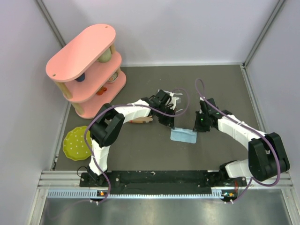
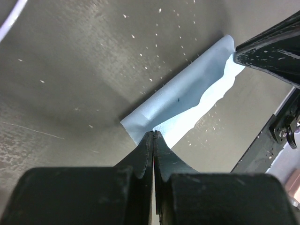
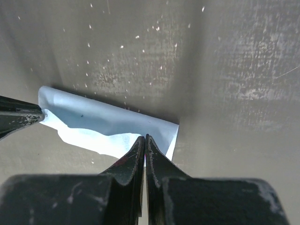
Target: Organize the sunglasses
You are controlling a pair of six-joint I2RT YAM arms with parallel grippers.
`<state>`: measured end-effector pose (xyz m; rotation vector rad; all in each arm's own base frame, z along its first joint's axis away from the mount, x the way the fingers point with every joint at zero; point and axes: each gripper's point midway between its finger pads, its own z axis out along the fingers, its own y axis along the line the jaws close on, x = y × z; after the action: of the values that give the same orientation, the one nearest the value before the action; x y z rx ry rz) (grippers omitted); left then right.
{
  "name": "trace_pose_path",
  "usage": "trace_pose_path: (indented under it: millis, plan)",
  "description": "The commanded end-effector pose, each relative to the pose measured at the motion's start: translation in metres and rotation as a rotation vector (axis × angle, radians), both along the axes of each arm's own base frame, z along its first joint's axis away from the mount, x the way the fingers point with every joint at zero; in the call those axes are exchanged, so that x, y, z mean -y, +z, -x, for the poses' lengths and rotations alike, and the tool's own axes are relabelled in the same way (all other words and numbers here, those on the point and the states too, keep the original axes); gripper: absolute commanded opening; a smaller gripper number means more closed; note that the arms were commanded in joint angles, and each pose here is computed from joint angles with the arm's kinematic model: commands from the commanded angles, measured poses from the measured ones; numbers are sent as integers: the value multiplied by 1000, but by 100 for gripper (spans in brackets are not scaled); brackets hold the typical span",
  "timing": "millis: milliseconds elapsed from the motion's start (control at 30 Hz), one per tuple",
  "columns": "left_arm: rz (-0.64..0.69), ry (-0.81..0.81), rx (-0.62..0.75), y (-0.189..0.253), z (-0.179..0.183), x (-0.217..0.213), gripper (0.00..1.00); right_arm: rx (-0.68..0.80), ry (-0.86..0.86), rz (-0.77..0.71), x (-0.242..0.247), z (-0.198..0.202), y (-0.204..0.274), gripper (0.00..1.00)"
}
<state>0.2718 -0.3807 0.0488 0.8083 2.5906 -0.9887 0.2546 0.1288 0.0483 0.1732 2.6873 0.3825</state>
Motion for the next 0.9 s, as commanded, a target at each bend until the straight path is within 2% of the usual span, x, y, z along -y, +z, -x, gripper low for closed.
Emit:
trace_pose_path:
  millis: [0,867]
  plan:
    - [76,-49,26,25,8,6,0,-6,9,-25,-1,8,2,0]
    - [56,-96,-44,4,29,5,0,-59,-6,14,6,15,-11,0]
